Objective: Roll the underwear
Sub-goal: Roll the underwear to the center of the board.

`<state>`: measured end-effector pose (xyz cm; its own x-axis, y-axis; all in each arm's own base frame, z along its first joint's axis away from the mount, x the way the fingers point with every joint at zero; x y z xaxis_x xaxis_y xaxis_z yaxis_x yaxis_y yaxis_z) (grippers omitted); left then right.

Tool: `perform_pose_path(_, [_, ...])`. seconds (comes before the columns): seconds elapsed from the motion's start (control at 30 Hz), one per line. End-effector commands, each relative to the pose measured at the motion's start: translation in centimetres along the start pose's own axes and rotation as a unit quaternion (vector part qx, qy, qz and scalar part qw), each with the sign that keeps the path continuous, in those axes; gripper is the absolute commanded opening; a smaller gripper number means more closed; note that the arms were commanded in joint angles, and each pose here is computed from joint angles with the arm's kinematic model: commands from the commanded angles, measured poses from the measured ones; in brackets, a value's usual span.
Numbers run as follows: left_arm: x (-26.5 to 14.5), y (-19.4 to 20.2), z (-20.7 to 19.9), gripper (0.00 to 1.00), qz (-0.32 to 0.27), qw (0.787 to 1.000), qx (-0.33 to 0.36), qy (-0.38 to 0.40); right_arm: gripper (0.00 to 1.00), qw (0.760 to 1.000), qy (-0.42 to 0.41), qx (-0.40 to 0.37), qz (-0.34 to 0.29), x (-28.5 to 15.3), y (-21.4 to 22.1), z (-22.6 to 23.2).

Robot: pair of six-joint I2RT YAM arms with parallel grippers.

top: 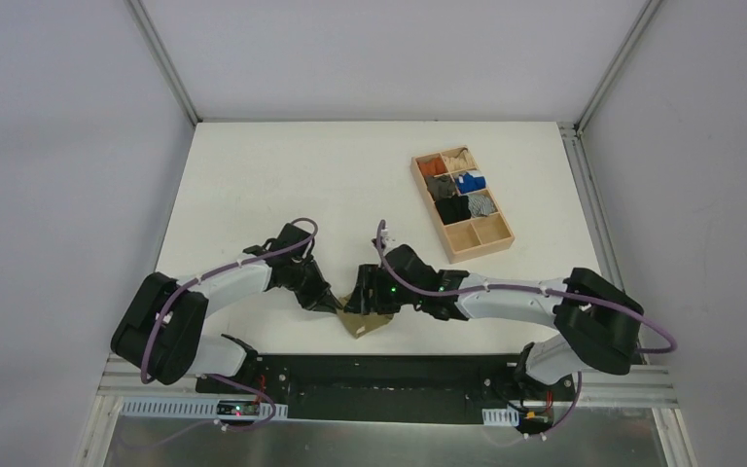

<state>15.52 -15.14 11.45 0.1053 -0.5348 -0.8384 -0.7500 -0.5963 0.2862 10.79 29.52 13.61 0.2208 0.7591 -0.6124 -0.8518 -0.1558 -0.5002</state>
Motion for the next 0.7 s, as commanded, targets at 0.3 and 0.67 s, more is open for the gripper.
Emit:
perform_pose_path(0.3, [-0.4,0.7,1.8,0.0,-0.009,0.998,-0.023,-0.051,0.59,0.888,0.254,-0.381,0.04,0.3,2.2,6.2])
perform_pose_path(0.67, [-0.6,0.8,1.6,0.0,-0.007,0.999,-0.021,-0.048,0.54,0.847,0.314,-0.425,0.061,4.3,4.1,6.4])
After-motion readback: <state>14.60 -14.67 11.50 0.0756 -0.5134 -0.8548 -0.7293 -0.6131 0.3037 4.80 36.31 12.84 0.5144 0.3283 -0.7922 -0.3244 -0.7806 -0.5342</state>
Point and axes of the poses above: each gripper's point midway between its finger pads, its own x axis out along the fingers, its own z axis along the line the jaws close on, y = z × x, the point moved 10 cm from there along -x, back along the fingers, and after that the axes turned 13 degrees about -x, right-handed, at the moved point
